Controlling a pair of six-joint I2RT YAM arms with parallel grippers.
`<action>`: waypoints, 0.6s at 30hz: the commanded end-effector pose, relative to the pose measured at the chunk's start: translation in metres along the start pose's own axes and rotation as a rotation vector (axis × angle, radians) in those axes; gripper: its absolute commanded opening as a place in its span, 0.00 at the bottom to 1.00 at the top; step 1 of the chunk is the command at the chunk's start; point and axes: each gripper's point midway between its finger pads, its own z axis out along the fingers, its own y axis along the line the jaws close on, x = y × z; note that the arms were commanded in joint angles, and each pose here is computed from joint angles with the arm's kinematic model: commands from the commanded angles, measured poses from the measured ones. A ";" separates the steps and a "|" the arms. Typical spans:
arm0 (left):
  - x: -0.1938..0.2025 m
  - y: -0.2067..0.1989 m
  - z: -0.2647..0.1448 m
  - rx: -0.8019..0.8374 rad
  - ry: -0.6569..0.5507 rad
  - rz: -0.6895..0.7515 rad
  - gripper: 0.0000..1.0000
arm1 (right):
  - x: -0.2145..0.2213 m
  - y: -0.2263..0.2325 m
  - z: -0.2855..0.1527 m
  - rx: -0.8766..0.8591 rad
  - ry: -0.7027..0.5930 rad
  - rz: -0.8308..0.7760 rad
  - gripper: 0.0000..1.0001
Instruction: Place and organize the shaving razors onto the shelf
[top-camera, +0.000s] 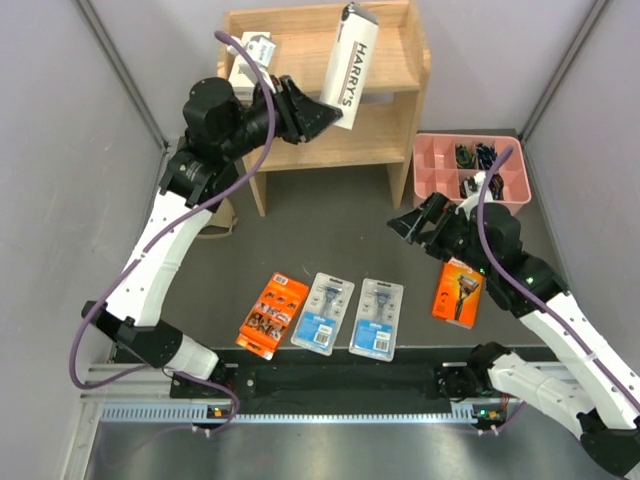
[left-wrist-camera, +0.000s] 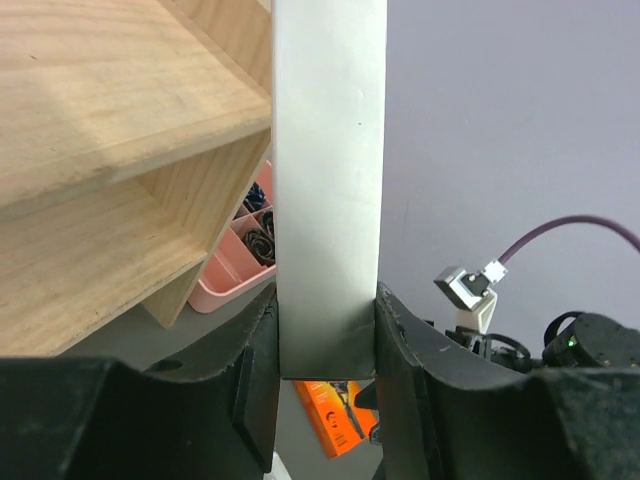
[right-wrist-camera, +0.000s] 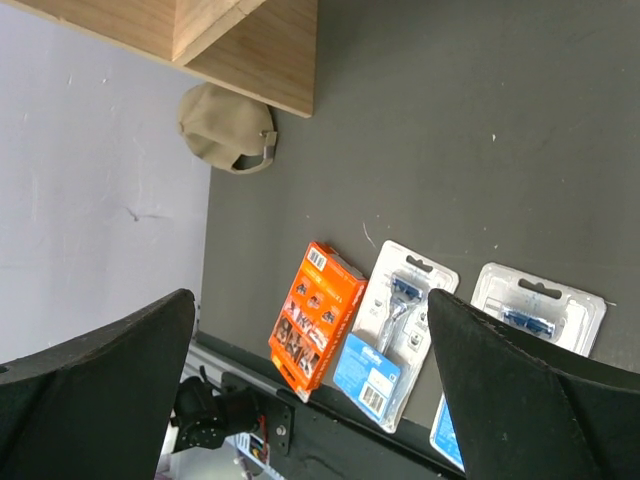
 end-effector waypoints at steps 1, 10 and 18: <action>-0.049 -0.019 -0.010 0.079 -0.101 -0.041 0.00 | -0.011 0.015 -0.004 -0.054 -0.028 -0.022 0.99; -0.072 0.006 -0.004 0.074 -0.121 -0.215 0.00 | -0.013 0.022 -0.001 -0.063 -0.014 -0.067 0.99; -0.085 0.044 -0.010 0.008 -0.140 -0.350 0.00 | -0.030 0.056 0.004 -0.132 0.011 -0.155 0.99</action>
